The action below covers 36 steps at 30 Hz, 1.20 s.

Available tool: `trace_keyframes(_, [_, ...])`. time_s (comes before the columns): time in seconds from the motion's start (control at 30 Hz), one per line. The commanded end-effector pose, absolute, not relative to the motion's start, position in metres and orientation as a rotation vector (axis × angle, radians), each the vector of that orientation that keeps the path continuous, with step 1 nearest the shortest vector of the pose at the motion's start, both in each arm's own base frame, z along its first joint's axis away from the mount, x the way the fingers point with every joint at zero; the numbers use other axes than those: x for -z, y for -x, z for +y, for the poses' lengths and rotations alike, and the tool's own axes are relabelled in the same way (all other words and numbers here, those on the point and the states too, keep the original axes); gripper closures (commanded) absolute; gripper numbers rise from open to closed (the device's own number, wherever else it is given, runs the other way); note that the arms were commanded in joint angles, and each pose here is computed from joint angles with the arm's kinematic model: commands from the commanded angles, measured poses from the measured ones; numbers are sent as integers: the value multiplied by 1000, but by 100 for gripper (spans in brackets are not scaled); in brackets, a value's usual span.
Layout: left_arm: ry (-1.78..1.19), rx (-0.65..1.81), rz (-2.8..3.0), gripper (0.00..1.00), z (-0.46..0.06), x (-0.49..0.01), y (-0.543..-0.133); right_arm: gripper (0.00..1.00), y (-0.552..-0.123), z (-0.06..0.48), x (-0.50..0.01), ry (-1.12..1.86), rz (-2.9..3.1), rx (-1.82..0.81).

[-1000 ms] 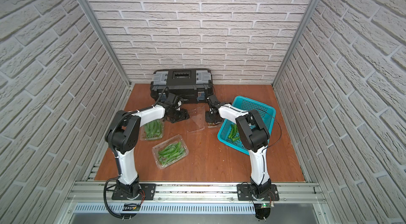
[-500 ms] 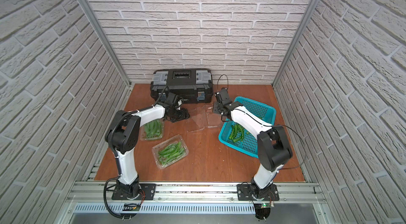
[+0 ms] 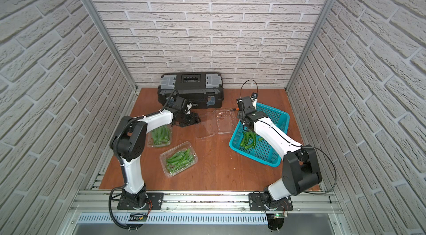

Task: Take small green peppers out of containers
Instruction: Move the packing box to the center of the board.

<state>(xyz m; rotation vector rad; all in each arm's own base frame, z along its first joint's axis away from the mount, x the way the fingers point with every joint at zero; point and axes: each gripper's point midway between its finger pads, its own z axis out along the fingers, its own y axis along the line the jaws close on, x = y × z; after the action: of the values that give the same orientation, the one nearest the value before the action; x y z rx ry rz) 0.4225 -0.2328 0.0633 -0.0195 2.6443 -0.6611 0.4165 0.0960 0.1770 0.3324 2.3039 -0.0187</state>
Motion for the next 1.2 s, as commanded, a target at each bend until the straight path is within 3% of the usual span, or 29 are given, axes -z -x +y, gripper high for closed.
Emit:
trace_keyframes(0.0, [12,651,2481,27,-226,-110,-437,64,-436,159,-186,-101,2315,-196])
trace_keyframes(0.13, [56,499,2419,27,-198,-138,-432,64,-436,217,-155,59,2429,-366])
trace_keyframes(0.3, [253,280,2433,26,-133,-152,-412,64,-435,239,-125,98,2504,-369])
trace_keyframes(0.7, [712,41,2382,23,-8,-164,-328,63,-453,159,-68,-419,2598,-100])
trace_keyframes(0.93, [852,4,2385,22,21,-160,-294,63,-469,140,-25,-652,2675,-107])
trace_keyframes(1.17, [931,42,2395,21,30,-157,-283,63,-504,105,-35,-803,2563,20])
